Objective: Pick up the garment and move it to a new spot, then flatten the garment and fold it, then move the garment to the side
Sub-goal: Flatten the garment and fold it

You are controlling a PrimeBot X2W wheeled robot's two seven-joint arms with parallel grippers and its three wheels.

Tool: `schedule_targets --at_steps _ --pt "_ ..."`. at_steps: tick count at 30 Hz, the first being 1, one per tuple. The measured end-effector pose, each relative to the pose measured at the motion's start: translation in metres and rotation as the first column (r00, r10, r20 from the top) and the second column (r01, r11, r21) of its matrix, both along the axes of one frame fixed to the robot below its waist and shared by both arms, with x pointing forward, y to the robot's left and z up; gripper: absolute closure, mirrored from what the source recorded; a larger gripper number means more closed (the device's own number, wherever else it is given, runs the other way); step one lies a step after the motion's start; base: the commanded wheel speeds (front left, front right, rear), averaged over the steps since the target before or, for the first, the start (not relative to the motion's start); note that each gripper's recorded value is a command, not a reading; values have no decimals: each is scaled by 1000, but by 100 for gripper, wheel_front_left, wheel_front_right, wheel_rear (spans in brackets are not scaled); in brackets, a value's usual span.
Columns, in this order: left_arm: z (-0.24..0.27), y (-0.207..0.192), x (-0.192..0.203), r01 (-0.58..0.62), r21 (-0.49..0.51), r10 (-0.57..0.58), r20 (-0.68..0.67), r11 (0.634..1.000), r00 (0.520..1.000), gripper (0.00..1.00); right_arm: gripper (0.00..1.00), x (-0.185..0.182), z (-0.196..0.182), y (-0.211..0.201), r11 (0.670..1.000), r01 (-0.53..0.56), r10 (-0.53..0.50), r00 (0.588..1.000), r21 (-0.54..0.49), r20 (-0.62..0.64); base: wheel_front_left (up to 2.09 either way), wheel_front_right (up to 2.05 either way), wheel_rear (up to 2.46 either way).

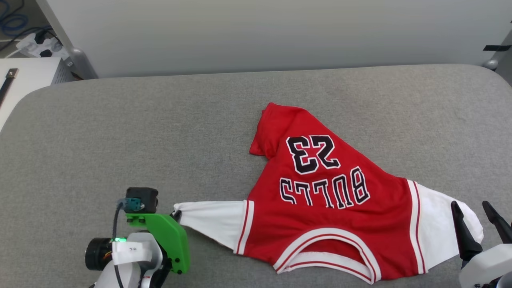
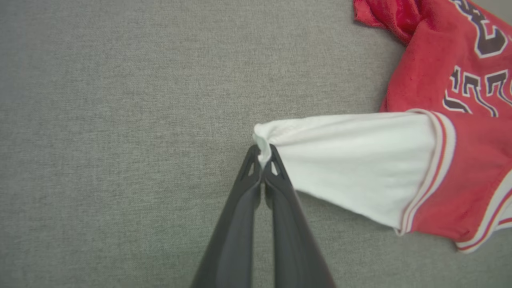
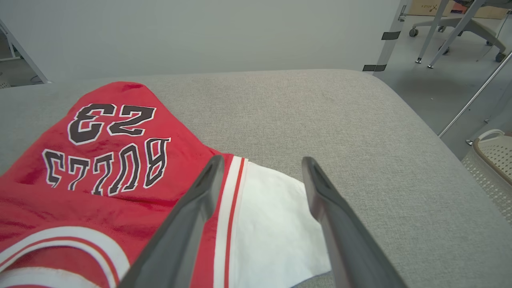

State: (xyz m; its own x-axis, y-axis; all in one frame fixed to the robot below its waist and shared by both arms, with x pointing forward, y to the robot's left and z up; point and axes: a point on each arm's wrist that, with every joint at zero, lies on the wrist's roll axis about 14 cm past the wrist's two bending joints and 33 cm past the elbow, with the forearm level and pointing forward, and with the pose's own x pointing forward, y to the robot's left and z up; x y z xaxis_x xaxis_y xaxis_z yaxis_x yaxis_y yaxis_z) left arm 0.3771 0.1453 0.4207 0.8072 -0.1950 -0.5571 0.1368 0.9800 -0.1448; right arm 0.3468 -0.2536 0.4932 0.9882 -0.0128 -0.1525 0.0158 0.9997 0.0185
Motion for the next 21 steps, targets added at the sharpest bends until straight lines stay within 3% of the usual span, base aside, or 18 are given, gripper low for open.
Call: schedule_targets --at_steps 8,21 --pt "46 23 -7 -83 -87 93 123 993 988 100 0 -10 -15 -1 999 -30 26 987 -23 -160 0 0 0" --pt "58 25 -37 -91 -115 100 80 989 992 100 0 -34 -54 -17 996 -25 -18 869 -80 -495 0 0 0"
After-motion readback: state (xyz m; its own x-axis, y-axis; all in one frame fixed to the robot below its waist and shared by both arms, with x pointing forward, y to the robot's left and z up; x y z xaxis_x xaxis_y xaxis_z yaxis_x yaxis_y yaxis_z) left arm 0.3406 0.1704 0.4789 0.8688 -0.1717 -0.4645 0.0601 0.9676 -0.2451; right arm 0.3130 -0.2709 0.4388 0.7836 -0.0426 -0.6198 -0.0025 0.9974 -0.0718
